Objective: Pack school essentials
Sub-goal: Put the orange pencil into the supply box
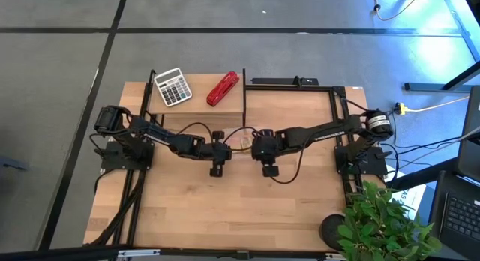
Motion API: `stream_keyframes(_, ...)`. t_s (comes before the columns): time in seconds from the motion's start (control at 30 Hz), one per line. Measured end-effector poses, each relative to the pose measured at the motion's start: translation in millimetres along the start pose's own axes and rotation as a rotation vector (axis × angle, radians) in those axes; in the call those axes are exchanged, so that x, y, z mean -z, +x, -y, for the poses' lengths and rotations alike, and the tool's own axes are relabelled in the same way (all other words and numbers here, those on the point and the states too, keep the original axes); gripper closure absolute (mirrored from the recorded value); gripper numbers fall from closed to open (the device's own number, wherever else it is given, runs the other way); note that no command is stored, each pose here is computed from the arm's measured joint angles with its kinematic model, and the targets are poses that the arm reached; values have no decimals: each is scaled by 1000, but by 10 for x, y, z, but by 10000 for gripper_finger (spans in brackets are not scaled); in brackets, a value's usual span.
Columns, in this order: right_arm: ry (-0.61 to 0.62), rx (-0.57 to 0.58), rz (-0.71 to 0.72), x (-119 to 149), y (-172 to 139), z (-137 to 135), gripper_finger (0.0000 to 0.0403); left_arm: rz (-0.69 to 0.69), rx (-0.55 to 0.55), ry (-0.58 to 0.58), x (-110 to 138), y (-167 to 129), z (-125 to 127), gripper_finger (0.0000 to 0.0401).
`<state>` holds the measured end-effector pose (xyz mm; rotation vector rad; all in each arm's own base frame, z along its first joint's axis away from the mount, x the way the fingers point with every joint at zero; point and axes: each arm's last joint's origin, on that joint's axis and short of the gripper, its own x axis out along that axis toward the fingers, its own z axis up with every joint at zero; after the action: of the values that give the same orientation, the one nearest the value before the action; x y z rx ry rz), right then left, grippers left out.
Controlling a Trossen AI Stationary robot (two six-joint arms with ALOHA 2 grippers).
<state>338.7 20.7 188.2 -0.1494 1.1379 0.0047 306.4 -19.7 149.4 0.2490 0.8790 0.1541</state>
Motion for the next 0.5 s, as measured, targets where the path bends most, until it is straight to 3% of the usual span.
stream_keyframes(0.5, -5, 7, -7, -20, -34, -15, 313, -1, 33, 35, 4, 0, 11, 323)
